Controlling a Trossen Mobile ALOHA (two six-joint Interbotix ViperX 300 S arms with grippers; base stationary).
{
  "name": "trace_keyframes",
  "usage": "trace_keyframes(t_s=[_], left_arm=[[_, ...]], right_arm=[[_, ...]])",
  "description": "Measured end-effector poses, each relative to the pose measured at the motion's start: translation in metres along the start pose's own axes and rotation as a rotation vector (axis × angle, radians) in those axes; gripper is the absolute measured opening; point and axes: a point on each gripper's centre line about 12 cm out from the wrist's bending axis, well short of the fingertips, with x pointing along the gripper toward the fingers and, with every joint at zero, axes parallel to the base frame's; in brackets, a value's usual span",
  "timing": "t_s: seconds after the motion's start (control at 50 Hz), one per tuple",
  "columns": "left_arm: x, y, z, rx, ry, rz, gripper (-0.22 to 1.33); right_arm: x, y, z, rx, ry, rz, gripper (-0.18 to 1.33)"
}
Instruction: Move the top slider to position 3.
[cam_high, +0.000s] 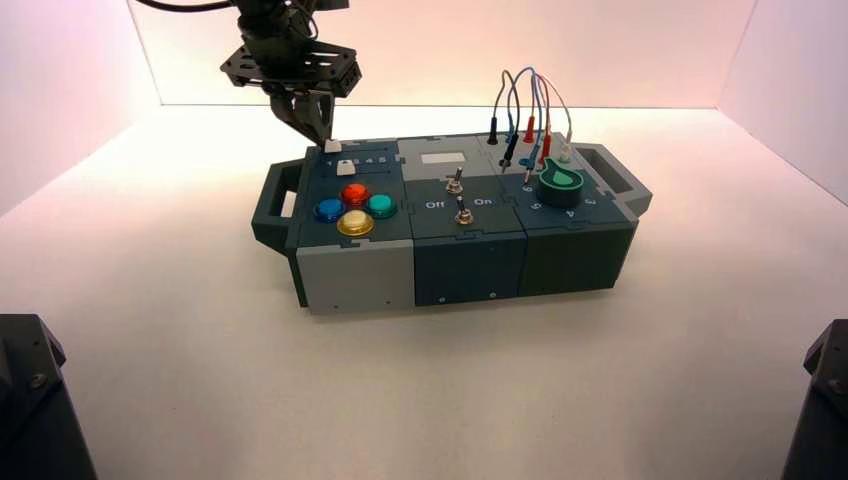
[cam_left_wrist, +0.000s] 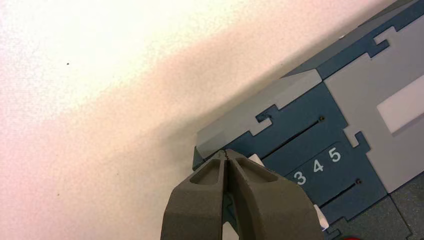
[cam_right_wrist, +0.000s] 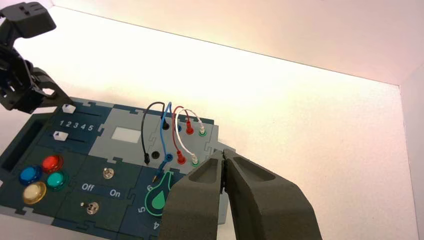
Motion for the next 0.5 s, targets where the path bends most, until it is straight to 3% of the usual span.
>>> trace_keyframes(t_s=[0.5], left_arm=[[0.0022, -0.0067, 0.0034, 0.016, 0.001, -0.007, -0.16]], right_arm=[[0.0000, 0.0000, -0.0002, 0.000, 0.002, 0.000, -0.14]])
